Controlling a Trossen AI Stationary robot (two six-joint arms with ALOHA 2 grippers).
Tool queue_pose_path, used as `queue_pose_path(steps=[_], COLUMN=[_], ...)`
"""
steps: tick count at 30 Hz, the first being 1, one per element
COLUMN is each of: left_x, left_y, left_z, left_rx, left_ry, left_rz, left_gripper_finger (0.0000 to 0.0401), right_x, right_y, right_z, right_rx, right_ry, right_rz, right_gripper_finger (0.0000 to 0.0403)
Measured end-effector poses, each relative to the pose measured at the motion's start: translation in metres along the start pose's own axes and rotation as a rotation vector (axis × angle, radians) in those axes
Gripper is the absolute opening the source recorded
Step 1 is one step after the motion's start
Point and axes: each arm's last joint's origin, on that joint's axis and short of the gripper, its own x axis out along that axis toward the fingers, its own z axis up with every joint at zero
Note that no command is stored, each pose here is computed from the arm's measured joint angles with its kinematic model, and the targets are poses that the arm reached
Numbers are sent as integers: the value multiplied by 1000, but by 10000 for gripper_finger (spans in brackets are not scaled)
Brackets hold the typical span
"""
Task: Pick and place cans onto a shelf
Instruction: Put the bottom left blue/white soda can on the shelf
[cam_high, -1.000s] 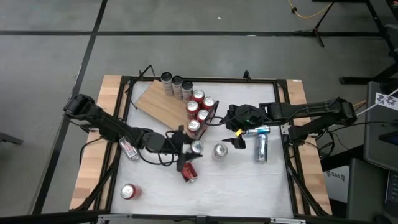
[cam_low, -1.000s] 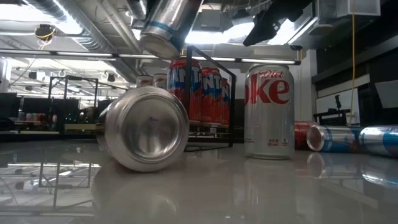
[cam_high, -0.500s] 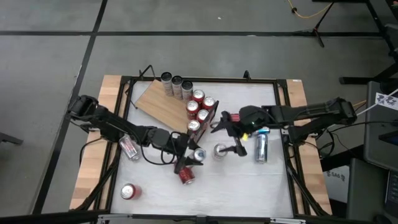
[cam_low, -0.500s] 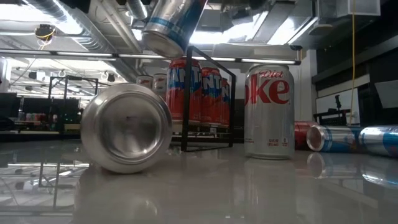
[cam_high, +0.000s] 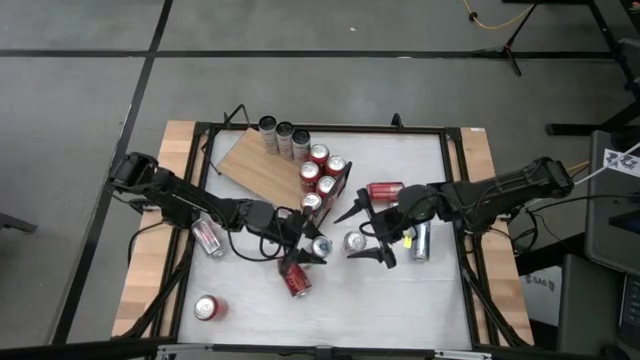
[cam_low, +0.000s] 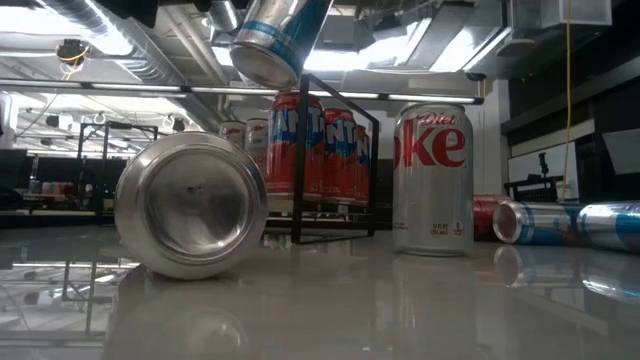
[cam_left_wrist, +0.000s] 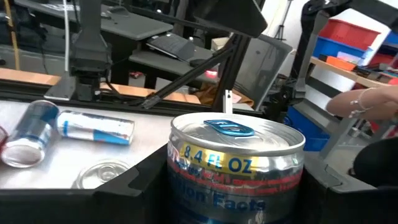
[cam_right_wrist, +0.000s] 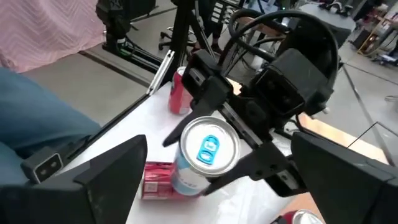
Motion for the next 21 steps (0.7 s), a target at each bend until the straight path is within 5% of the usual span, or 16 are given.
queue_pose_path(steps=[21], left_x=[14], left_y=[14], left_z=[-25], left_rx=[-85], left_ry=[94], left_rz=[-34], left_gripper_finger=[216], right_x=[62], right_y=[-1], right_z=[-13], right_rx=[-70], right_ry=[195], right_rz=[101], right_gripper_finger=[390])
